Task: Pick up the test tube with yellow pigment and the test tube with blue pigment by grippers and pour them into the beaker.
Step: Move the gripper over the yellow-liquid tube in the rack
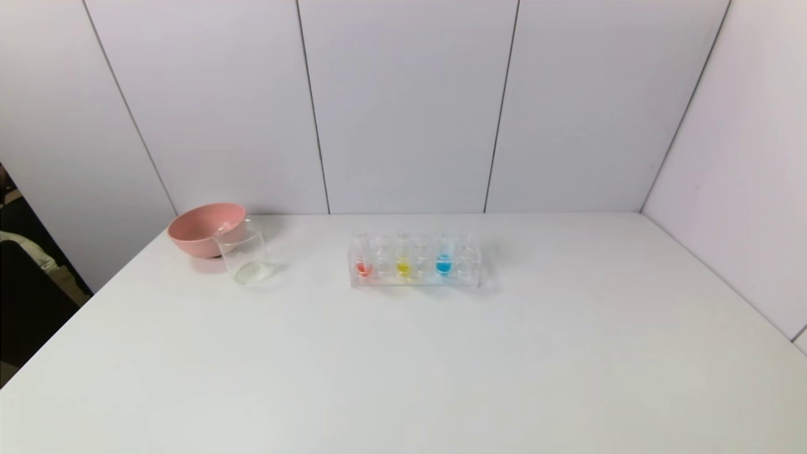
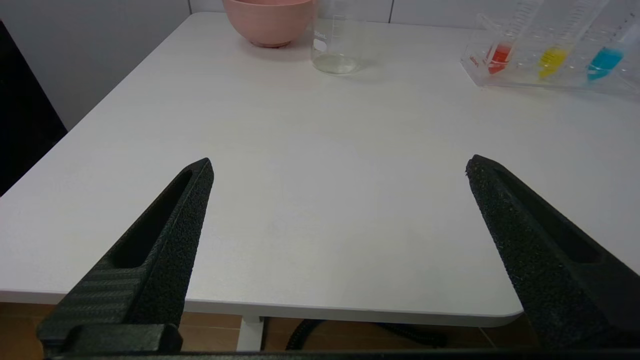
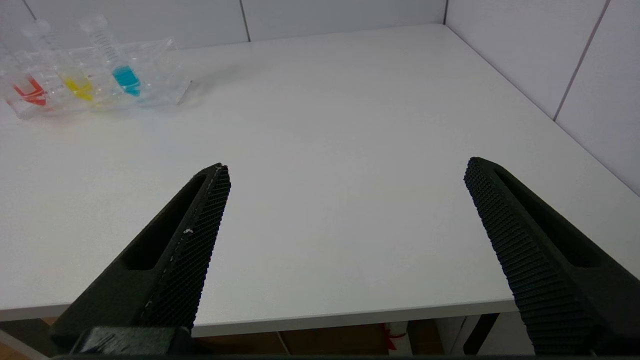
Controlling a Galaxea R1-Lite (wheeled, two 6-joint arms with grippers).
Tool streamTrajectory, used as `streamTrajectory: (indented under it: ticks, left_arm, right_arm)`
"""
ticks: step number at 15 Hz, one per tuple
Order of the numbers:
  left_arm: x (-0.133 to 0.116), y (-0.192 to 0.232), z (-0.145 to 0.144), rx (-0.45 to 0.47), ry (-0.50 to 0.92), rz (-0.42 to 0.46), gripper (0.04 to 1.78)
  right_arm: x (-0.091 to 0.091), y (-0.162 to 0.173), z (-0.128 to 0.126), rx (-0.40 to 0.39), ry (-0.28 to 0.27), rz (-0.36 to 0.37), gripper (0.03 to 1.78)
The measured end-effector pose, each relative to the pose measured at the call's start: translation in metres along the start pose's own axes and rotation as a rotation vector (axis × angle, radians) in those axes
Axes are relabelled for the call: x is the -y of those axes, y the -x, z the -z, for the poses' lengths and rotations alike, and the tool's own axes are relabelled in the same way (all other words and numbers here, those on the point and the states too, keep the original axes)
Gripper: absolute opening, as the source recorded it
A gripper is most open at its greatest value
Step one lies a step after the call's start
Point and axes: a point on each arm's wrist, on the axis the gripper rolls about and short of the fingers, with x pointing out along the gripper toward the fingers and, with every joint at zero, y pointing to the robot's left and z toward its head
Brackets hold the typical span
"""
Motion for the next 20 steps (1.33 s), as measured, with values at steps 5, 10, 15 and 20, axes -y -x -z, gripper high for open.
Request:
streamTrajectory:
  ticks: [5,10,15,20]
  left_arm:
    - [0.000,0.000,0.000,-0.002,-0.015,0.000,1.76]
    - [0.000,0.002,-0.001,-0.027,-0.035,0.005,1.76]
    - [0.005,0.009,-0.037,-0.025,-0.029,0.111,1.76]
    - [0.012,-0.012,-0.087,-0.016,-0.024,0.166,1.76]
  right_arm:
    - [0.000,0.000,0.000,0.000,0.001,0.000,1.71]
    - [0.000,0.000,0.000,0.000,0.001,0.000,1.71]
    - [0.000,0.000,0.000,0.000,0.000,0.000,1.71]
    - [0.000,0.000,0.000,0.000,0.000,0.000,1.71]
